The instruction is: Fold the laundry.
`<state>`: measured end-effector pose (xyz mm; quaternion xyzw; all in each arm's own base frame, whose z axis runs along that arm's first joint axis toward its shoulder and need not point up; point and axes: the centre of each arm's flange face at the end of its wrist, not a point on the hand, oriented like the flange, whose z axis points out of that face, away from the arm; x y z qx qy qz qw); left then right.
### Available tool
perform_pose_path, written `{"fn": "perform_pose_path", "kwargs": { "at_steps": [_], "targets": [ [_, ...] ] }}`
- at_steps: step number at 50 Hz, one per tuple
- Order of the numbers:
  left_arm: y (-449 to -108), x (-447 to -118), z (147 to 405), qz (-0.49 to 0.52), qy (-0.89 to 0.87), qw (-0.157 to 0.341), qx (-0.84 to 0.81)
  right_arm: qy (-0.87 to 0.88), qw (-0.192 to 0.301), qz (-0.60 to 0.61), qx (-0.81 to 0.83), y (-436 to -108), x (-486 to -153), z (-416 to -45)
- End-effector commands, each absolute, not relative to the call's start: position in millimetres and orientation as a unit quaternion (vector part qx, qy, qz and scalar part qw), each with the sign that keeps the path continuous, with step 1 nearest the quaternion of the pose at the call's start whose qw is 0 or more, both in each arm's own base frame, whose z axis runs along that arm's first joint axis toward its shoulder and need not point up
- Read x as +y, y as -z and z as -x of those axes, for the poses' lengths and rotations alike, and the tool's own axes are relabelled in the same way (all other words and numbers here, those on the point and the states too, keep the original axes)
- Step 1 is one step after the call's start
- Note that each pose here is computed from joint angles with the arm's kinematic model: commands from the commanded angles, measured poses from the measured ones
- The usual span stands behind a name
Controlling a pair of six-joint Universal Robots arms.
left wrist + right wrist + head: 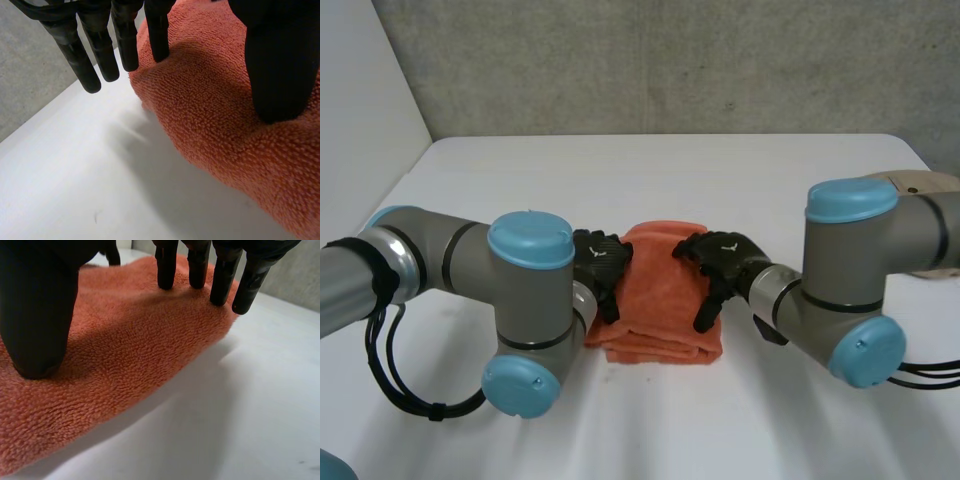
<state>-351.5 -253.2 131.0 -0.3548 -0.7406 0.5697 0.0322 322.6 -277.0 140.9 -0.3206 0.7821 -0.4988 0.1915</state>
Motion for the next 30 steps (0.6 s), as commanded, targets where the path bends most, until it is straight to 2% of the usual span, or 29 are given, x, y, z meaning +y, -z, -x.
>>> {"fn": "perform_pose_path", "kwargs": {
  "at_steps": [1,6,9,13,17,22,26,30],
  "targets": [
    [-126.2,-247.5,349.9,0.360,-0.561,0.031,-0.745,0.497,0.169,0.328,0.786,-126.4,-281.5,-327.3],
    [-125.3,-245.7,348.4,0.362,-0.558,0.029,-0.746,0.510,0.134,0.342,0.778,-131.3,-283.3,-322.4],
    [-132.0,-245.3,349.0,0.360,-0.563,0.035,-0.743,0.520,0.131,0.344,0.770,-142.8,-282.8,-320.3],
    [-166.0,-246.5,349.4,0.347,-0.595,0.049,-0.723,0.542,0.132,0.339,0.758,-165.5,-278.2,-316.2],
    [-202.0,-242.9,351.5,0.344,-0.627,0.080,-0.694,0.563,0.132,0.333,0.745,-182.5,-272.4,-312.4],
    [-250.2,-235.7,353.0,0.350,-0.659,0.153,-0.648,0.589,0.111,0.315,0.736,-197.3,-257.4,-299.6],
    [-272.6,-236.0,348.1,0.344,-0.655,0.212,-0.639,0.592,0.102,0.309,0.737,-195.7,-242.5,-292.9],
    [-285.3,-245.0,337.2,0.326,-0.633,0.249,-0.656,0.584,0.102,0.314,0.742,-183.9,-228.8,-289.1]
  ]
}}
